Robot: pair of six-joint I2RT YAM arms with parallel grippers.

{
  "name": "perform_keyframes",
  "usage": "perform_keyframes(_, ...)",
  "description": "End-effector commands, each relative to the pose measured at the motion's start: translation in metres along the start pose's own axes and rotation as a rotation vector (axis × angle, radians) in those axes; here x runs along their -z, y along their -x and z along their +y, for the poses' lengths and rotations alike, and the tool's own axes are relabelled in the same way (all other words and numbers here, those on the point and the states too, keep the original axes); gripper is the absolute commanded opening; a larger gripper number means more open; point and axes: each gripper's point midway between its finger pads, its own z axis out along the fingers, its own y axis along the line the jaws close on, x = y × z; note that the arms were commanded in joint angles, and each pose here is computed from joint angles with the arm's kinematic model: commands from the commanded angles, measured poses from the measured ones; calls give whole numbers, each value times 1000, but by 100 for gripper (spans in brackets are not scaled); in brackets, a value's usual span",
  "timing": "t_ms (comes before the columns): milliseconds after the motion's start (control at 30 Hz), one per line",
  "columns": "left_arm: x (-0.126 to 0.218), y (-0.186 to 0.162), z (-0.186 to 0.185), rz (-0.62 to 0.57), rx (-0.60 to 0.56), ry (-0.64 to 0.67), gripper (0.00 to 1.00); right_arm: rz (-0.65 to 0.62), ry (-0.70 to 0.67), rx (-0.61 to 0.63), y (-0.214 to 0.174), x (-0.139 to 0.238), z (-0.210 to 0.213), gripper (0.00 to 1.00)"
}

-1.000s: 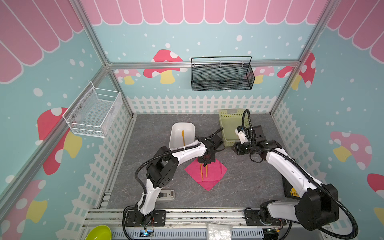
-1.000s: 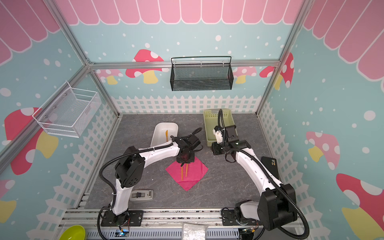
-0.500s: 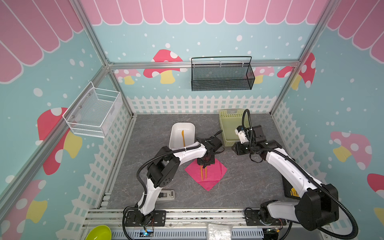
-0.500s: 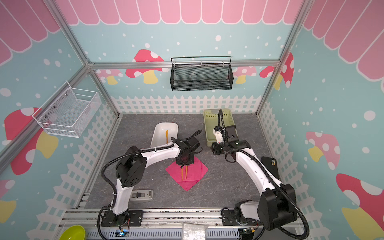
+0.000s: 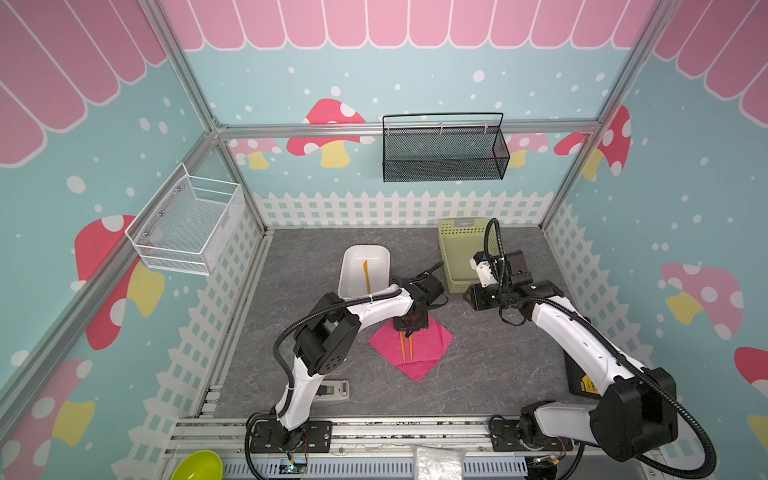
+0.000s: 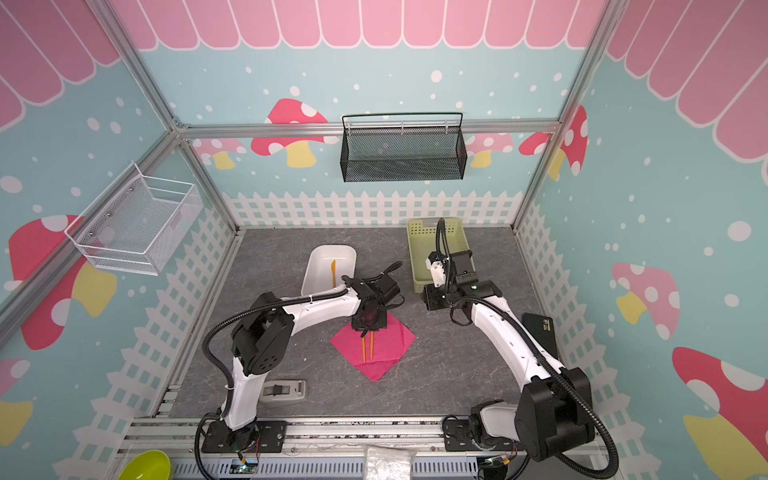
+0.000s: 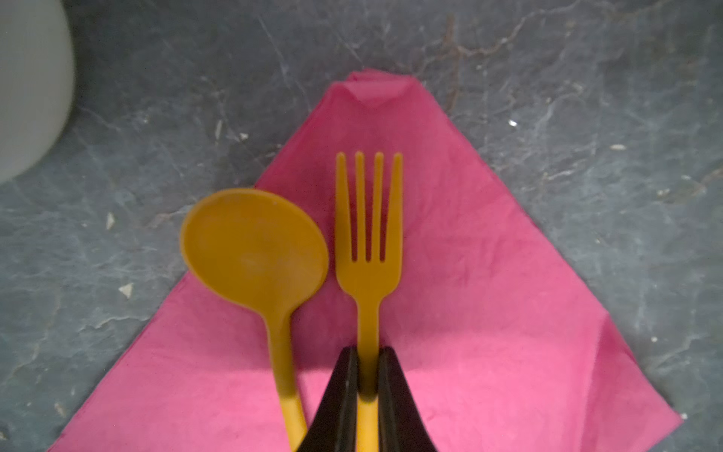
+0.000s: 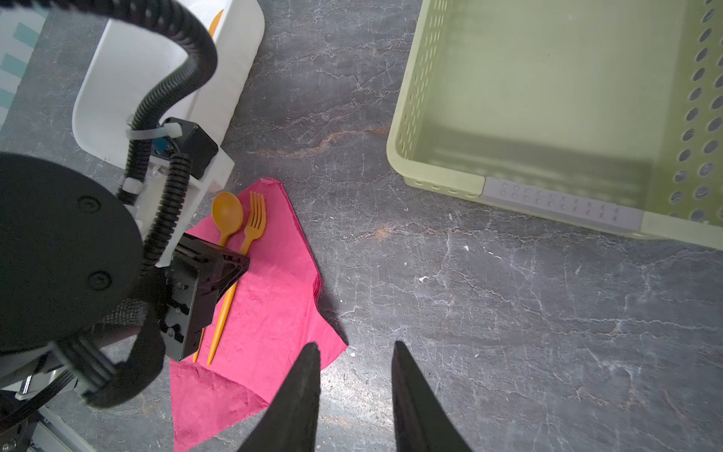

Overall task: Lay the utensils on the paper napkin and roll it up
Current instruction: 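Lower the fork onto the napkin beside the spoon with the left gripper, then open the left gripper and lift it off the fork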

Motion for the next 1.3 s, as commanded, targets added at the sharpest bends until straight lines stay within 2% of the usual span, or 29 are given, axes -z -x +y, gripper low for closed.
perform_keyframes(0,10,5,1,-40,28,0,15,-3,6,17,-3,3,0,34)
perform_keyframes(367,9,3,1,-38,45,3,18,2,11,16,-3,1,1,34)
perform_keyframes(1267,19,1,-2,-46,67,-18,12,-1,12,17,-4,1,1,34)
